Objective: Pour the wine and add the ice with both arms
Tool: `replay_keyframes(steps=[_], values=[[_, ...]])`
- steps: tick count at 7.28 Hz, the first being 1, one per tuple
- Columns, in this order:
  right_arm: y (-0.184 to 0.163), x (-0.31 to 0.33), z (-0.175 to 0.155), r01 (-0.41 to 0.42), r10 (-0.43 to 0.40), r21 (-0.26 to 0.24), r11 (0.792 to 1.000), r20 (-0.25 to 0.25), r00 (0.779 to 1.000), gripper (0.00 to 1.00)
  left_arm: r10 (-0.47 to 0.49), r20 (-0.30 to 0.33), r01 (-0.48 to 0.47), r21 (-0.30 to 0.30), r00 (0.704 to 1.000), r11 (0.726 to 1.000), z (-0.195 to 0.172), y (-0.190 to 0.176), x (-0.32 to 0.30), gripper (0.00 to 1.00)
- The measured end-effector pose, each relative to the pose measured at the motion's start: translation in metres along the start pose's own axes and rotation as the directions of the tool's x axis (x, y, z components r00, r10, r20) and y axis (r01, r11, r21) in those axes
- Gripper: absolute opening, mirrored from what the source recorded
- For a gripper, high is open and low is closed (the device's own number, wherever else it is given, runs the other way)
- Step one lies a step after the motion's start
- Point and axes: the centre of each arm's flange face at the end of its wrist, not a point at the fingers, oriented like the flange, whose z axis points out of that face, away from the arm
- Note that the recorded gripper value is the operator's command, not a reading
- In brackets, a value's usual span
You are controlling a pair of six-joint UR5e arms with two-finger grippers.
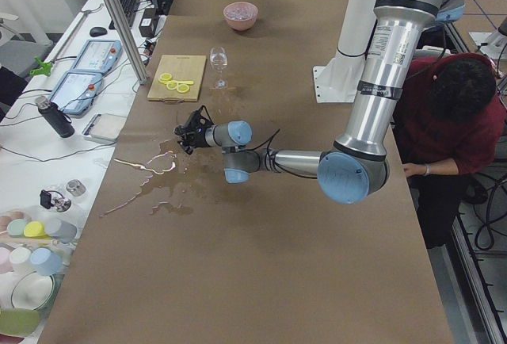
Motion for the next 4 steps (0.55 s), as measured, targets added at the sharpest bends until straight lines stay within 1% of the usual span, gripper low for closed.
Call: replay_keyframes(steps=[2, 3, 4], values=[[-0.001, 0.003, -0.005, -0.01, 0.01, -0.002, 1.0, 0.015, 1.0, 0.06, -0.019, -0.019, 0.02, 0.015, 1.0, 1.0, -0.006, -0.03, 0.036, 0.0], [-0.002, 0.003, -0.006, -0.013, 0.013, -0.003, 1.0, 0.02, 1.0, 0.05, -0.06, -0.036, 0.061, 0.021, 0.998, 0.998, -0.01, -0.037, 0.049, 0.0], [-0.002, 0.002, -0.008, -0.015, 0.015, -0.003, 1.0, 0.028, 0.999, 0.05, -0.088, -0.059, 0.089, 0.017, 0.994, 0.996, -0.012, -0.036, 0.064, 0.0]])
